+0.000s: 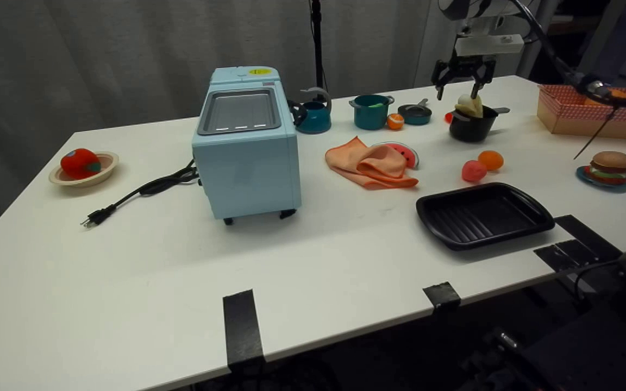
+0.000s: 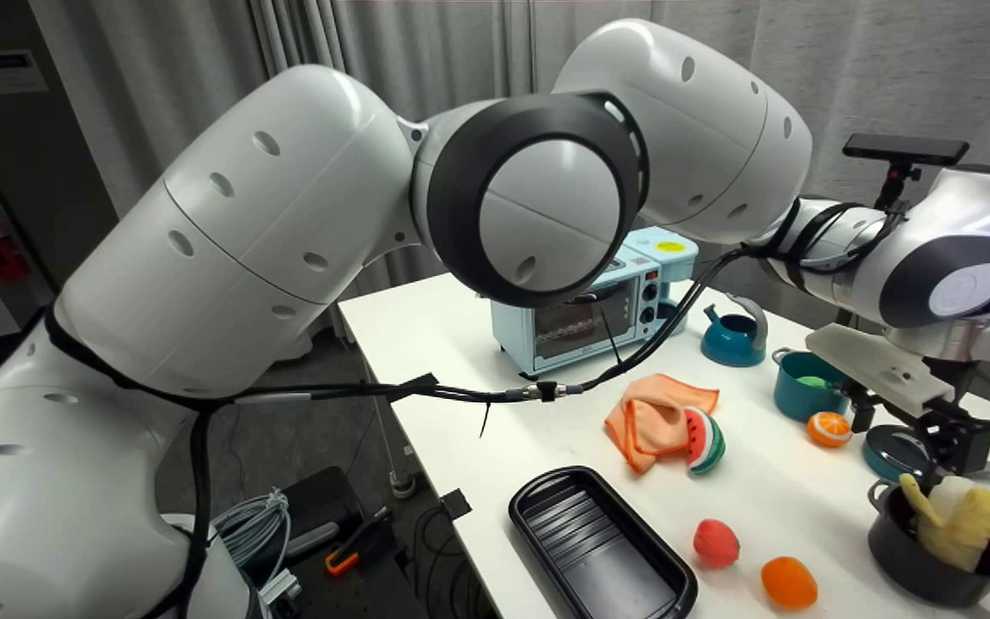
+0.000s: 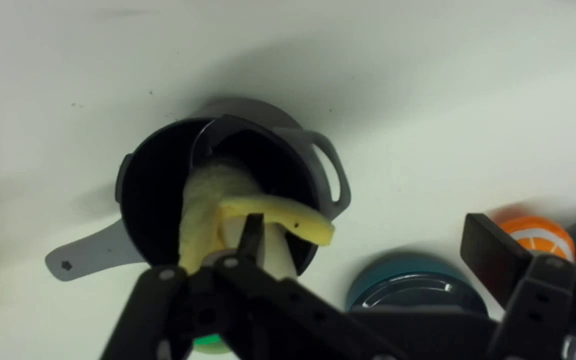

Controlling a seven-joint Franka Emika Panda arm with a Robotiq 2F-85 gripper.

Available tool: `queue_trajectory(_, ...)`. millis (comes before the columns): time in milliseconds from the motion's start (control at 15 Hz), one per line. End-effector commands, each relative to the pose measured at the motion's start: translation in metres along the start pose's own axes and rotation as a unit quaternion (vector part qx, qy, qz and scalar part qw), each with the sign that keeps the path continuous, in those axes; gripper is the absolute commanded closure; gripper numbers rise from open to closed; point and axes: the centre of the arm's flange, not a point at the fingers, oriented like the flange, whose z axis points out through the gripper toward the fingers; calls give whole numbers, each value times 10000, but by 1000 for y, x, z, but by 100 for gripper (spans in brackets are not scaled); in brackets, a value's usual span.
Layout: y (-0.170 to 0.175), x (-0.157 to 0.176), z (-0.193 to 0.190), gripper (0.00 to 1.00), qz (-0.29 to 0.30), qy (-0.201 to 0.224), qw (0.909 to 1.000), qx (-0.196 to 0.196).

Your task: Put the banana plush toy in the black pot then put the strawberry plush toy on the black tray

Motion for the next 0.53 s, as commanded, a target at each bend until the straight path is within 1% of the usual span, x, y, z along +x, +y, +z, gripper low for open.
queue_trajectory(0,-4,-30,-20,0,-557,-458,9972,196)
queue_trajectory(267,-19,-57,-10,0,-977,-880,9910,232)
queue_trajectory(467,-29,-80,11,0,-1146,-1077,9873,214)
